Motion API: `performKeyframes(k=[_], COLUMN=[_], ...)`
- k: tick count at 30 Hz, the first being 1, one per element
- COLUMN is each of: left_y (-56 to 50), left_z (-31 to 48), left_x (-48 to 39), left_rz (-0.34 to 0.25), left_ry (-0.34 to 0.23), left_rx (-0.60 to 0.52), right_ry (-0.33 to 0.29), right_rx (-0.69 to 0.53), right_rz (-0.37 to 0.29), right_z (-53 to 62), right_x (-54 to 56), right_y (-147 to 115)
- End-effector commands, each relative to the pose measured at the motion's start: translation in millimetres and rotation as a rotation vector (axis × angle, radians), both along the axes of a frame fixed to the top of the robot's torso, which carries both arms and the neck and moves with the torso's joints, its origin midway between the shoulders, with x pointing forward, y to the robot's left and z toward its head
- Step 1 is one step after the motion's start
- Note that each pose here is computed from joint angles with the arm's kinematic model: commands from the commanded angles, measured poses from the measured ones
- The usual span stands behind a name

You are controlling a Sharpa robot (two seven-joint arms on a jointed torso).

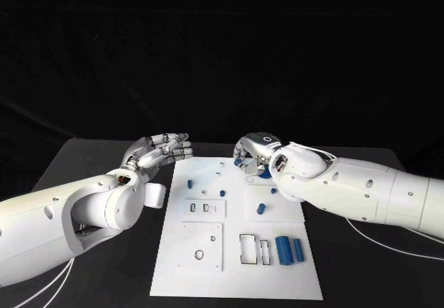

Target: Assemble the parts on the task board

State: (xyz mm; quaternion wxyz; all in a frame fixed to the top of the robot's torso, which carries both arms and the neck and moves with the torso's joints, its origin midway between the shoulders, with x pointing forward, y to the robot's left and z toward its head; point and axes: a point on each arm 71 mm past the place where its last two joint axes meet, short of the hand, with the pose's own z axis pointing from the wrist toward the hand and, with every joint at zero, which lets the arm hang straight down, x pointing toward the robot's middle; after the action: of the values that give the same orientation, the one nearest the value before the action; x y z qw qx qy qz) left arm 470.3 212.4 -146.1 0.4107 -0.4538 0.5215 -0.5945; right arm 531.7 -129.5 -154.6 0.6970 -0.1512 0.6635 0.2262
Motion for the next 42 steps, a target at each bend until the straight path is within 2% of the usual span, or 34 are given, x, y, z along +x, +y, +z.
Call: performKeyframes(k=[1, 8, 20, 33, 42], left_y=[-4.5, -6.7, -6.9, -7.2, -6.7], left_z=[1.6, 1.9, 1.9, 2.0, 2.0], left_x=[-0.9, -1.5, -1.3, -1.6, -1.8], left_rz=[-0.024, -0.032, -0.032, -0.034, -0.035], left_ry=[-0.004, -0.005, -0.004, -0.004, -0.002], left_rx=[-0.012, -0.016, -0.016, -0.016, -0.016], right_ry=[-0.044, -0.037, -0.015, 0.014, 0.018], right_rx=[0.027, 0.026, 0.024, 0.013, 0.001], right_rz=[-0.020, -0.002, 0.027, 0.027, 0.009], right_z=[4.5, 3.7, -1.2, -11.3, -13.9], right_x=[4.2, 7.8, 6.5, 7.6, 10.0], right_y=[4.4, 19.1, 35.4, 40.7, 37.3])
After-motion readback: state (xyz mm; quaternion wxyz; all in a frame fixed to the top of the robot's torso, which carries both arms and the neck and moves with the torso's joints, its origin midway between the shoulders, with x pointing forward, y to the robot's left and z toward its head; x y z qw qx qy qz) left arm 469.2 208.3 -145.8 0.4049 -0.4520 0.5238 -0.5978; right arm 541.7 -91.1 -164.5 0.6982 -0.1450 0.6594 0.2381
